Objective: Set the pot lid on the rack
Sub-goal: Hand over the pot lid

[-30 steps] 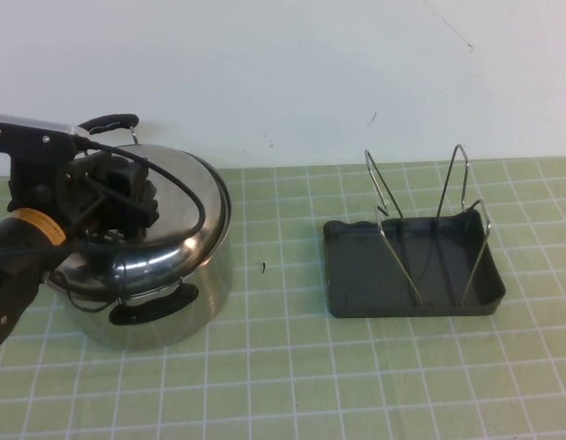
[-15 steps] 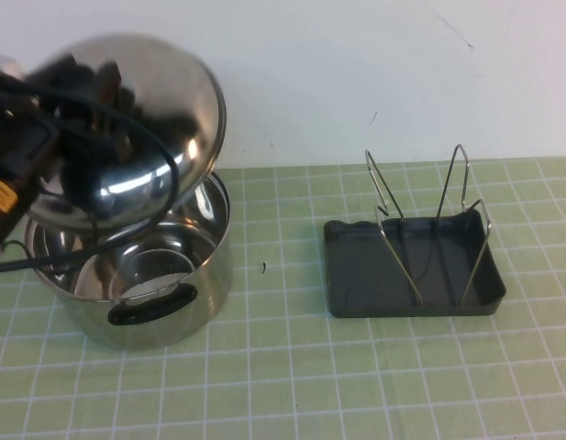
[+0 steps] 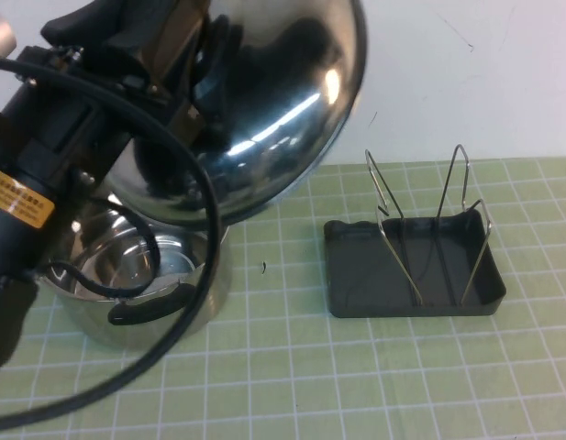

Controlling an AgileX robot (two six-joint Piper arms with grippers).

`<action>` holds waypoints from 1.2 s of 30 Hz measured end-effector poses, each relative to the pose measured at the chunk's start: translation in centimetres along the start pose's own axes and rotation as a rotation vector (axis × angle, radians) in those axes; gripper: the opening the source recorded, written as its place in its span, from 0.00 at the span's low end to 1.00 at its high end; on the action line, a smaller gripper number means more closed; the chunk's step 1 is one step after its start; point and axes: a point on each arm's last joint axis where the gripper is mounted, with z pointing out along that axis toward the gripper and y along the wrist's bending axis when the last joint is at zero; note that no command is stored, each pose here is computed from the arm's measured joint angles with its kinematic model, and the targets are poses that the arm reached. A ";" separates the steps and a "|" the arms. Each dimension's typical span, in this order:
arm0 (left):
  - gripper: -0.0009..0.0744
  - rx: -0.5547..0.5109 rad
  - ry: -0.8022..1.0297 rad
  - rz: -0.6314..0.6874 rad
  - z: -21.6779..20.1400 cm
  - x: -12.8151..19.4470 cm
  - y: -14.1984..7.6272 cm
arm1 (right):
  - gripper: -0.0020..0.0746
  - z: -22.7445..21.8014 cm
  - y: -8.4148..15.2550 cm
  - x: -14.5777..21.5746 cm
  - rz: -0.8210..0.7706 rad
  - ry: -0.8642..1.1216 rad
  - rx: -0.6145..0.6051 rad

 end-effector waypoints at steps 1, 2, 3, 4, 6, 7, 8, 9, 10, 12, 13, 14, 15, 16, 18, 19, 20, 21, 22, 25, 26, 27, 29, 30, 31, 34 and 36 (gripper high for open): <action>0.43 0.018 -0.012 -0.019 0.1 0.0 -0.6 | 0.02 0.5 0.0 -0.1 0.034 -0.017 -0.059; 0.43 0.034 -0.027 -0.042 0.1 0.0 -1.1 | 0.02 0.8 0.1 -0.3 0.065 -0.035 -0.110; 0.43 0.053 -0.032 -0.060 0.2 0.0 -1.7 | 0.02 1.1 0.1 -0.4 0.099 -0.049 -0.156; 0.43 0.069 -0.036 -0.074 0.2 0.1 -2.2 | 0.02 1.4 0.1 -0.4 0.131 -0.061 -0.200; 0.43 0.108 -0.033 -0.103 0.2 0.3 -3.4 | 0.02 1.9 0.1 -0.6 0.183 -0.078 -0.269; 0.43 0.128 -0.031 -0.114 0.2 0.4 -3.9 | 0.02 2.1 0.0 -0.6 0.208 -0.088 -0.297; 0.43 0.146 -0.033 -0.121 0.2 0.5 -4.4 | 0.02 2.3 -0.1 -0.7 0.227 -0.096 -0.318; 0.43 0.161 -0.040 -0.121 0.2 0.5 -4.8 | 0.03 2.5 -0.2 -0.7 0.246 -0.102 -0.332; 0.43 0.174 -0.049 -0.118 0.2 0.4 -5.1 | 0.03 2.7 -0.4 -0.7 0.268 -0.106 -0.347; 0.43 0.196 -0.067 -0.122 0.1 0.3 -5.8 | 0.09 3.1 -0.6 -0.7 0.308 -0.109 -0.392; 0.43 0.207 -0.070 -0.123 0.1 0.3 -6.0 | 0.14 3.4 -0.7 -0.5 0.327 -0.103 -0.420; 0.43 0.214 -0.076 -0.124 0.1 0.3 -6.2 | 0.22 3.7 -0.8 -0.4 0.355 -0.089 -0.447; 0.43 0.218 -0.084 -0.129 0.1 0.2 -6.3 | 0.31 3.9 -1.0 -0.2 0.388 -0.076 -0.463; 0.43 0.224 -0.088 -0.133 0.0 0.2 -6.5 | 0.41 4.2 -1.2 -0.2 0.425 -0.062 -0.478; 0.43 0.232 -0.091 -0.132 0.0 0.2 -6.7 | 0.61 4.6 -1.6 0.0 0.498 -0.038 -0.487; 0.43 0.236 -0.093 -0.131 0.0 0.2 -6.8 | 0.70 4.9 -1.9 0.2 0.538 -0.025 -0.487; 0.43 0.241 -0.092 -0.131 0.0 0.2 -7.0 | 0.78 5.1 -2.1 0.3 0.573 -0.012 -0.487; 0.43 0.248 -0.091 -0.131 0.0 0.3 -7.2 | 0.83 5.3 -2.2 0.4 0.596 -0.004 -0.488; 0.42 0.257 -0.089 -0.130 -0.1 0.3 -7.3 | 0.86 5.5 -2.4 0.6 0.616 0.003 -0.487; 0.43 0.285 -0.082 -0.112 -0.1 0.4 -7.7 | 0.91 5.9 -2.6 0.9 0.652 0.024 -0.498; 0.43 0.291 -0.080 -0.108 -0.2 0.4 -7.7 | 0.92 6.1 -2.5 0.9 0.659 0.030 -0.509; 0.43 0.294 -0.079 -0.105 -0.2 0.4 -7.8 | 0.92 6.2 -2.4 0.9 0.662 0.036 -0.519; 0.42 0.295 -0.079 -0.104 -0.2 0.4 -7.8 | 0.92 6.5 -2.0 0.7 0.658 0.043 -0.547; 0.42 0.297 -0.079 -0.103 -0.2 0.4 -7.8 | 0.92 6.5 -1.8 0.4 0.652 0.042 -0.555; 0.42 0.302 -0.077 -0.099 -0.2 0.4 -7.8 | 0.92 6.7 -1.6 0.1 0.645 0.041 -0.566; 0.43 0.326 -0.071 -0.080 -0.2 0.5 -8.1 | 0.93 7.2 -1.0 -0.8 0.614 0.035 -0.598; 0.42 0.347 -0.065 -0.064 -0.3 0.6 -8.3 | 0.93 7.7 -0.7 -1.3 0.606 0.034 -0.607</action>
